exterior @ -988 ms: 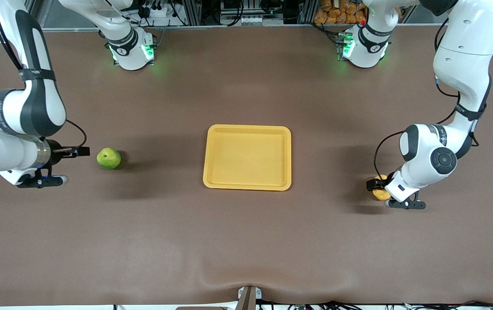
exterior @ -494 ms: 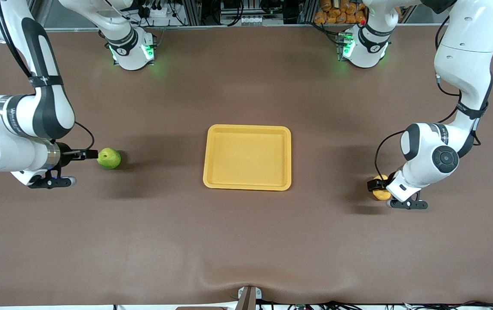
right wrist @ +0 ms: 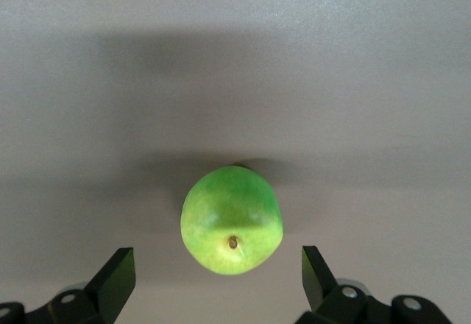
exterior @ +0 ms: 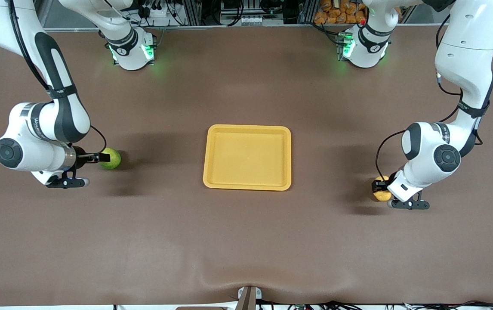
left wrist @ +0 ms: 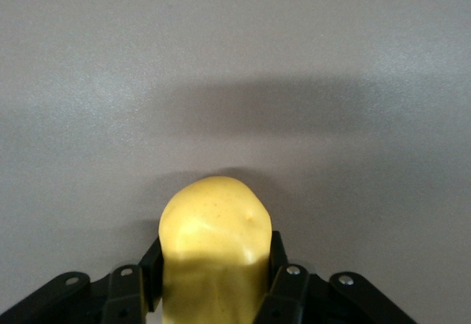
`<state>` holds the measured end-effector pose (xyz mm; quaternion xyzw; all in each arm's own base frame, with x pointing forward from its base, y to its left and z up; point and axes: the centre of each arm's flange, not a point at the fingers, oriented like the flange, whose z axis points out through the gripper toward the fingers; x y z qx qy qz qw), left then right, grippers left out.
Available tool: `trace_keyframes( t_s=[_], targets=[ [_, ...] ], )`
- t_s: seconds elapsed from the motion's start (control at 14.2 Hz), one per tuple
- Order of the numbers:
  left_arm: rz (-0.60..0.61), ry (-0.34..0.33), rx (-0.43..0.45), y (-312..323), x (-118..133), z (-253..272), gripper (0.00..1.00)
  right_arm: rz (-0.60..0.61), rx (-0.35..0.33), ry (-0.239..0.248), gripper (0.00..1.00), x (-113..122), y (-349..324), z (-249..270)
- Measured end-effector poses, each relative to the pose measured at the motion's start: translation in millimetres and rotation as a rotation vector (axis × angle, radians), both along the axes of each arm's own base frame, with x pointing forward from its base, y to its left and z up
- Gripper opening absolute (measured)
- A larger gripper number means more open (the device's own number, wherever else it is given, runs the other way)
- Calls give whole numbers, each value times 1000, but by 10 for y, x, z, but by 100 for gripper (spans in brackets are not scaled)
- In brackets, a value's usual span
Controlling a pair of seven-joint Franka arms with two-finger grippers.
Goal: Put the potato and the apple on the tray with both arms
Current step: 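Close the left gripper on the potato while the right gripper grasps the apple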
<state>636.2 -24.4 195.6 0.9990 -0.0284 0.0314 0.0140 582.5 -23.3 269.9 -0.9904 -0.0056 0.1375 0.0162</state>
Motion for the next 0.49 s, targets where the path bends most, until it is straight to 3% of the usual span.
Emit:
trace_keyframes(
  t_s=[0.28, 0.49],
  targets=[
    [2, -38, 4, 18, 56, 267, 55, -6, 1, 8, 100, -27, -10, -180],
    [2, -24, 17, 12, 43, 718, 55, -12, 0, 18, 100, -39, -39, -310]
  ],
)
